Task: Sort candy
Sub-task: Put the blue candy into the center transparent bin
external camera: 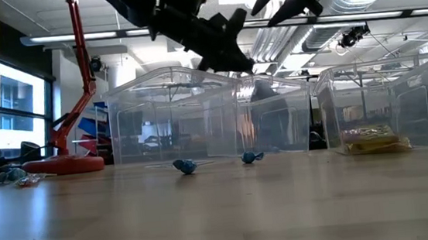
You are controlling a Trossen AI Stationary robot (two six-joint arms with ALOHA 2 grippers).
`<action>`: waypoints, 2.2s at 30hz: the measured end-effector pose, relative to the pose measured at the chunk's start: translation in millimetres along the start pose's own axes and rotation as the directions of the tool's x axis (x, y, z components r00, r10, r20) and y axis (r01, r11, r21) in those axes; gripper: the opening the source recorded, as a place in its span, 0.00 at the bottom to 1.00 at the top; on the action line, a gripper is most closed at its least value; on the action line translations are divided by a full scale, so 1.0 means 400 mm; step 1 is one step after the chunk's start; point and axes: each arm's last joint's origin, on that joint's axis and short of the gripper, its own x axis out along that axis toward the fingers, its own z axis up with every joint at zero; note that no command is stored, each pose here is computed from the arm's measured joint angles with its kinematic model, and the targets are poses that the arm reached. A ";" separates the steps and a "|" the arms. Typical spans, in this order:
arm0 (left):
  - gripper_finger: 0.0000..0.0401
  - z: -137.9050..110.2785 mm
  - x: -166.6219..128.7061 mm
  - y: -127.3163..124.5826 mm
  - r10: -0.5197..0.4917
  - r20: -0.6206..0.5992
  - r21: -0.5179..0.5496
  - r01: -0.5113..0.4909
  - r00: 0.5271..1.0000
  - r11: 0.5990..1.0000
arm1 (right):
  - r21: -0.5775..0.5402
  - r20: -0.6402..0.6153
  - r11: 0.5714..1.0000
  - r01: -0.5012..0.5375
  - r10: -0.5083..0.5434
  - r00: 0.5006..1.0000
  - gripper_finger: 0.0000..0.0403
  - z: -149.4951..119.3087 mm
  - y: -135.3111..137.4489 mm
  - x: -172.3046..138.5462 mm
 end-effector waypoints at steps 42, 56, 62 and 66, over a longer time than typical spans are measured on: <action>0.48 -0.410 -0.377 -0.210 -0.142 -0.453 0.357 0.325 0.880 0.876 | -0.203 -0.221 0.901 -0.383 0.339 0.915 0.56 -0.112 0.140 -0.075; 0.48 -0.582 -0.211 -0.224 0.117 -0.336 0.138 -0.074 0.935 0.988 | -0.222 -0.264 0.907 -0.358 0.297 0.918 0.56 -0.141 0.159 -0.028; 0.48 -0.597 -0.179 -0.227 0.268 -0.175 0.118 -0.251 0.947 0.961 | -0.218 -0.262 0.908 -0.357 0.298 0.918 0.56 -0.141 0.160 -0.024; 0.48 -0.582 -0.168 -0.244 0.268 -0.148 0.116 -0.253 0.952 0.961 | -0.212 -0.262 0.910 -0.357 0.299 0.918 0.56 -0.141 0.161 -0.025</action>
